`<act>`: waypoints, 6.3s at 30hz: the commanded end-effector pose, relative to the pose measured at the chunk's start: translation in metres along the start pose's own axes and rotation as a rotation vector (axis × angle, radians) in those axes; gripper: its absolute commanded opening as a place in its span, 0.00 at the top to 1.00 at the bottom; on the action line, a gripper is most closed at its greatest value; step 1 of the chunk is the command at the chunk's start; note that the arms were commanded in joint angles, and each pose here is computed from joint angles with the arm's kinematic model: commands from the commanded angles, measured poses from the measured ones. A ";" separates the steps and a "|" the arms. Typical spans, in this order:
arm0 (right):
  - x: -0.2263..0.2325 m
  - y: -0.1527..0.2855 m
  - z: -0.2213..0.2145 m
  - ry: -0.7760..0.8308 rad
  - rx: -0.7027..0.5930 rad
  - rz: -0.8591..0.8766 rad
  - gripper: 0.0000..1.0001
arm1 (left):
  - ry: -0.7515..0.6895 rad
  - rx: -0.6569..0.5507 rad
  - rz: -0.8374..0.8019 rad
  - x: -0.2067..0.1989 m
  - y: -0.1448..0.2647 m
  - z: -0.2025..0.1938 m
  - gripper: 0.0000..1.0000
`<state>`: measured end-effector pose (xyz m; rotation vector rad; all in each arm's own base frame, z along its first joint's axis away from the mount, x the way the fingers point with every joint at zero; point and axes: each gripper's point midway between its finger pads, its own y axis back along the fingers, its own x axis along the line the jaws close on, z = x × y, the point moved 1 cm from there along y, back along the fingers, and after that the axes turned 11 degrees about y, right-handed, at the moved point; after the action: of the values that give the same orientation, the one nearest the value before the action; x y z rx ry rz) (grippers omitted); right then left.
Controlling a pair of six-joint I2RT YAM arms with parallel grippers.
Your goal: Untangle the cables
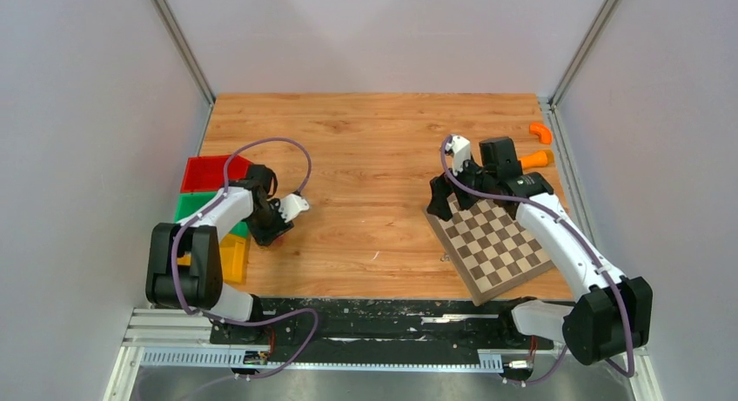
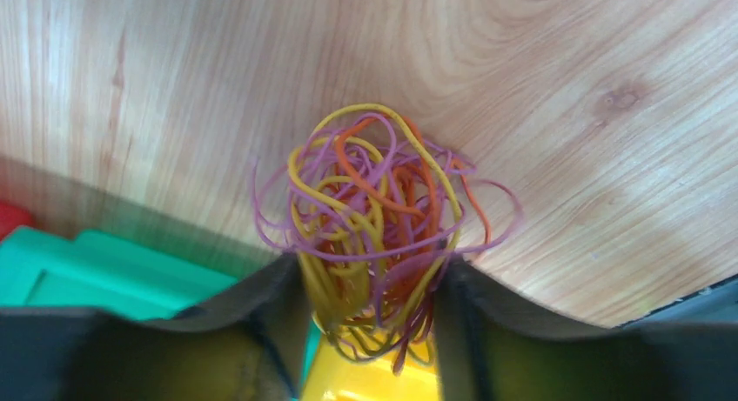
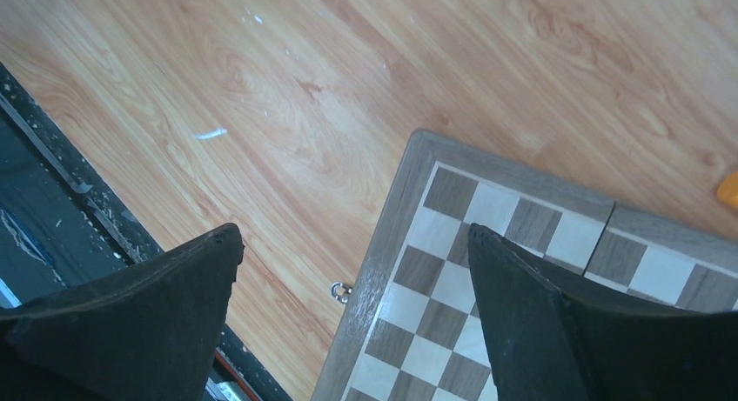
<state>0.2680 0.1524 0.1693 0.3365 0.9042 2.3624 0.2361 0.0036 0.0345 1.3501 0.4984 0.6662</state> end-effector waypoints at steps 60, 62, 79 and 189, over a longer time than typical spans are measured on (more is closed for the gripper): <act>0.053 -0.016 0.179 -0.055 -0.427 0.476 1.00 | 0.090 -0.964 -0.511 -0.136 0.195 0.200 0.94; 0.033 -0.011 0.177 -0.080 -0.439 0.421 1.00 | 0.109 -0.959 -0.522 -0.135 0.192 0.188 1.00; 0.041 0.005 0.174 -0.185 -0.484 0.575 1.00 | 0.140 -1.044 -0.531 -0.126 0.200 0.196 0.06; -0.070 -0.075 0.170 -0.146 -0.390 0.043 1.00 | 0.560 -0.975 -0.401 -0.035 0.245 0.154 0.92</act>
<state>0.3453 0.3467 0.2538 0.3835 0.3734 2.8679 0.2886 -0.1561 0.2859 0.1653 0.7153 0.6323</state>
